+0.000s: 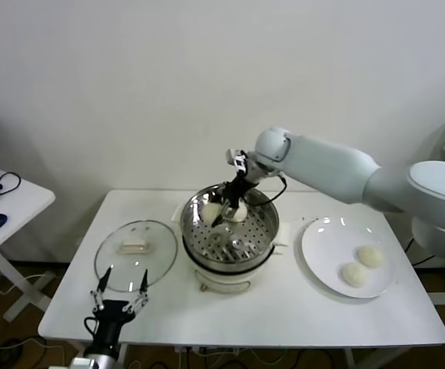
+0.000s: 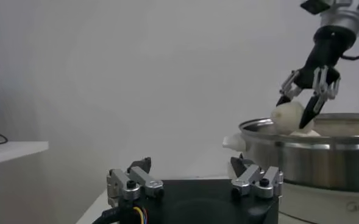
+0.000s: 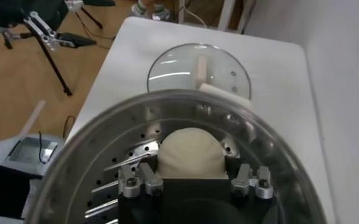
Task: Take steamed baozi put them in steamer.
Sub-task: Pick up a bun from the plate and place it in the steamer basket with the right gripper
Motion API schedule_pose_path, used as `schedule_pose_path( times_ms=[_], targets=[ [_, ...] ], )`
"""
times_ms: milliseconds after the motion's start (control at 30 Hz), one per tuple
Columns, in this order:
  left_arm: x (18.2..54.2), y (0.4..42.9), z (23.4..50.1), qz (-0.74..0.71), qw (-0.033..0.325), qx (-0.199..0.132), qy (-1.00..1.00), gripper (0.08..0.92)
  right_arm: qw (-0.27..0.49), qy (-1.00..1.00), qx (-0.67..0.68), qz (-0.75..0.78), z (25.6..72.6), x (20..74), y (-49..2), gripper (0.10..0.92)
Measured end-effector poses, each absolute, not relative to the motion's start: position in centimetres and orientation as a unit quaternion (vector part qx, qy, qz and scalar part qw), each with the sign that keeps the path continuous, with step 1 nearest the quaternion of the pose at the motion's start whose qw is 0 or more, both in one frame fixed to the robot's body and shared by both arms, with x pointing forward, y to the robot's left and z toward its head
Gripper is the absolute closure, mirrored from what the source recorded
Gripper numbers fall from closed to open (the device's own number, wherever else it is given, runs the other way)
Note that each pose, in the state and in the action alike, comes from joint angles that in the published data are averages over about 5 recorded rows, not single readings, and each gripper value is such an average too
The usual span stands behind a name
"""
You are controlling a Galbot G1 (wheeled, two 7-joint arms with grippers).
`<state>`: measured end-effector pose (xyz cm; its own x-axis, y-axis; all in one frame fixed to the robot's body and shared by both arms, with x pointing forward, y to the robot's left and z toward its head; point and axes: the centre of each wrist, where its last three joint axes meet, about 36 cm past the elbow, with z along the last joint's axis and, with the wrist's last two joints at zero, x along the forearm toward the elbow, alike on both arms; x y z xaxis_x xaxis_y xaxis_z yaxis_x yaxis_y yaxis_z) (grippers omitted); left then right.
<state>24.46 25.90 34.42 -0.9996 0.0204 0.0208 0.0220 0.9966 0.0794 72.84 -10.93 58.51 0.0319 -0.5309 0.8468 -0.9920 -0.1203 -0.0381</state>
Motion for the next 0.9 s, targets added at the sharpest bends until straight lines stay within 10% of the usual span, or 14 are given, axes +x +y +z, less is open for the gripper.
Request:
schedule_pose_path(
  times_ms=[900],
  targets=[
    [24.4, 25.9, 33.8, -0.036, 0.019, -0.01, -0.999, 0.177, 0.322, -0.573, 0.649, 0.383, 54.6, 72.4, -9.0, 0.295]
  ],
)
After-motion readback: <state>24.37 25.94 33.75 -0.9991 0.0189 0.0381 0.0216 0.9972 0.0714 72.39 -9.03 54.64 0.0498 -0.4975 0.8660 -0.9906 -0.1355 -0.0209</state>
